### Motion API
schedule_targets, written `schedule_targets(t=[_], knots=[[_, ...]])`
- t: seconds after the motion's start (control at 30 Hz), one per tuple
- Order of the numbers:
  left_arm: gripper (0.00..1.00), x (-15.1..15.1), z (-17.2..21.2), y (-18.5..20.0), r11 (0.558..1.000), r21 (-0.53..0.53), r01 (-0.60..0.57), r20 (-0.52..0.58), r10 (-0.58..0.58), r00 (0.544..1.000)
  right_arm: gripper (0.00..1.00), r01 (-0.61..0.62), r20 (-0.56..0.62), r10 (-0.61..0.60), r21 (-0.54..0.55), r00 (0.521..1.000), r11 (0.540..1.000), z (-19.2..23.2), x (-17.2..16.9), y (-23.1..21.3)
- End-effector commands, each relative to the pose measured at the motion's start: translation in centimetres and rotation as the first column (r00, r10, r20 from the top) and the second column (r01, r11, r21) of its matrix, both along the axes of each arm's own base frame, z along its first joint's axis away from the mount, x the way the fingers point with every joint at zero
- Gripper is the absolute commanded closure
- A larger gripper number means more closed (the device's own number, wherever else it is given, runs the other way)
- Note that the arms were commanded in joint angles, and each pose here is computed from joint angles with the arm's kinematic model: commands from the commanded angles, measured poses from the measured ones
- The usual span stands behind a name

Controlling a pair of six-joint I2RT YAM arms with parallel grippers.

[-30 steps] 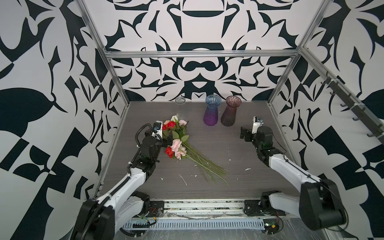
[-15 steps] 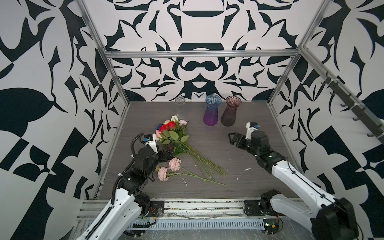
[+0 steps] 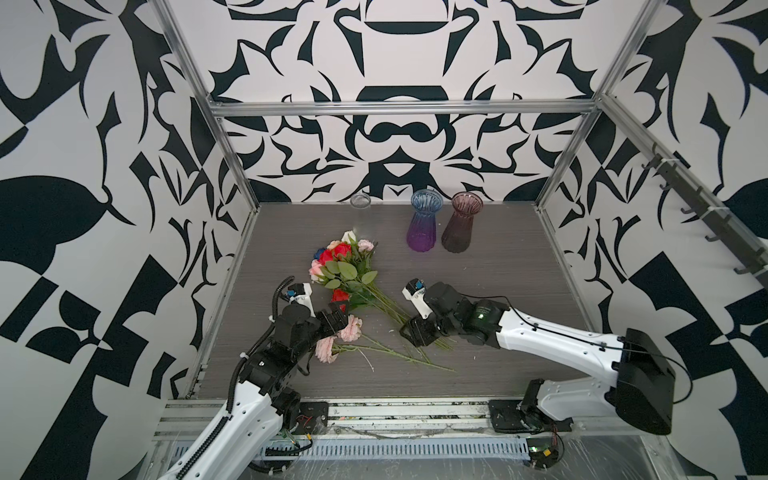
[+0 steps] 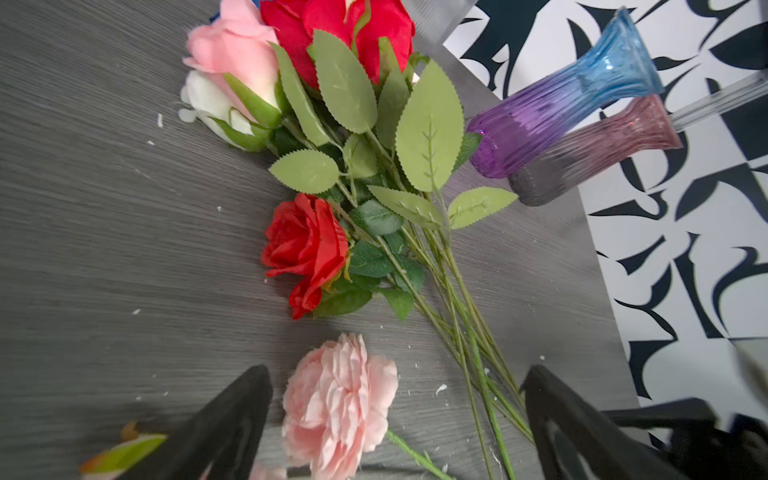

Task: Arrange the flowers into the vase

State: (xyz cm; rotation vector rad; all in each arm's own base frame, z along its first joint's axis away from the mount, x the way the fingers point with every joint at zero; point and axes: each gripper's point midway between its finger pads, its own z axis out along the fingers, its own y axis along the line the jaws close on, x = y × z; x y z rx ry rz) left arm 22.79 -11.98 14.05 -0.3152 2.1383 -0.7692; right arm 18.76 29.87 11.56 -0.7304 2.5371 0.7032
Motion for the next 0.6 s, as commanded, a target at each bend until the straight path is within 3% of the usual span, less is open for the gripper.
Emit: schedule_targets(t=[0.0,0.1,0.2,0.43,0.57], knots=[[0.01,-0.2,1.0,-0.3,0.999,-0.046,0.018,0.047,-0.015,0.999,0.37,-0.063,-0.014,0.062,-0.015,0.998,0.998,0.4,-0.5,0.6],[0.01,-0.4,0.9,-0.1,0.998,-0.057,0.007,0.058,-0.004,0.998,0.38,-0.047,-0.017,0.046,-0.034,0.999,0.998,0.4,0.3,1.3],[0.01,-0.4,0.7,0.0,0.998,-0.066,0.001,0.064,0.003,0.998,0.4,0.01,0.04,-0.01,0.0,0.999,1.0,3.5,3.4,2.8],[0.01,-0.1,0.4,-0.3,0.998,-0.065,0.011,0.051,-0.008,0.999,0.41,0.202,0.097,-0.216,0.133,0.972,0.97,13.6,15.9,5.4],[0.0,-0.2,0.6,-0.1,0.998,-0.067,0.008,0.065,-0.004,0.998,0.42,0.194,0.04,-0.209,0.23,0.977,0.954,15.7,22.2,8.7]])
